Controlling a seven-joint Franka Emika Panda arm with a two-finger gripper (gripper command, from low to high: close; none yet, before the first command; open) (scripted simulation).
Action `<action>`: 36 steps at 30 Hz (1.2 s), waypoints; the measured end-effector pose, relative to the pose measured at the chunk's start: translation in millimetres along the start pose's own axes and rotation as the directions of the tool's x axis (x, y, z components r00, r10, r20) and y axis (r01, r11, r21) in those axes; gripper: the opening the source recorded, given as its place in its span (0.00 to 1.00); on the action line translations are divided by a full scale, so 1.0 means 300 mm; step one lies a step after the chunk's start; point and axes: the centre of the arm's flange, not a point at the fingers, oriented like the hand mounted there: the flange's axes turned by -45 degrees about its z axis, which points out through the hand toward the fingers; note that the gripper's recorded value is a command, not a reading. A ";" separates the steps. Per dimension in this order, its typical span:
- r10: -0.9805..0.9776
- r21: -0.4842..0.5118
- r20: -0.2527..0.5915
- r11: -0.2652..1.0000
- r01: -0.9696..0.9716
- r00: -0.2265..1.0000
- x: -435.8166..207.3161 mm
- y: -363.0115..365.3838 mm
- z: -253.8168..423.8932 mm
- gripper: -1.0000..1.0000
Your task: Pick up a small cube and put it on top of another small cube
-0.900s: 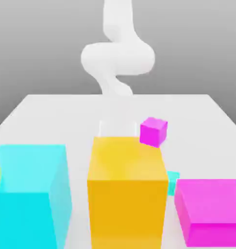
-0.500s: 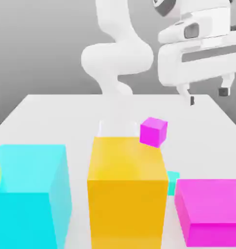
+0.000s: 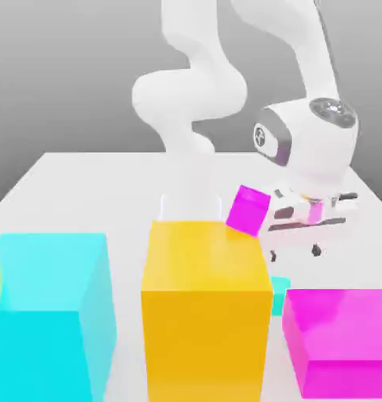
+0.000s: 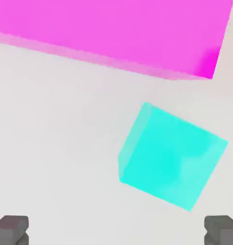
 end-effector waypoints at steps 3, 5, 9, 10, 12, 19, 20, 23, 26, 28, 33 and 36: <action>0.132 0.024 -0.051 0.991 -0.131 0.990 0.022 0.038 -0.008 0.50; 0.222 0.058 -0.091 0.974 -0.217 0.971 0.047 0.062 -0.031 0.50; 0.310 0.087 -0.118 0.950 -0.301 0.943 0.049 0.088 -0.023 0.50; 0.312 0.089 -0.117 0.949 -0.303 0.943 0.052 0.087 -0.013 0.50; 0.312 0.094 -0.115 0.948 -0.303 0.943 0.060 0.084 0.008 0.50; 0.310 0.101 -0.114 0.949 -0.300 0.944 0.081 0.076 0.090 0.50; 0.311 0.101 -0.115 0.949 -0.300 0.944 0.082 0.076 0.103 0.50; 0.312 0.096 -0.117 0.948 -0.302 0.943 0.081 0.077 0.145 0.50; 0.314 0.087 -0.120 0.948 -0.305 0.942 0.074 0.081 0.188 0.00; 0.314 0.088 -0.120 0.948 -0.305 0.942 0.074 0.081 0.188 0.00; 0.314 0.087 -0.122 0.948 -0.305 0.941 0.074 0.081 0.190 0.00; 0.313 0.095 -0.119 0.948 -0.303 0.942 0.080 0.077 0.156 0.00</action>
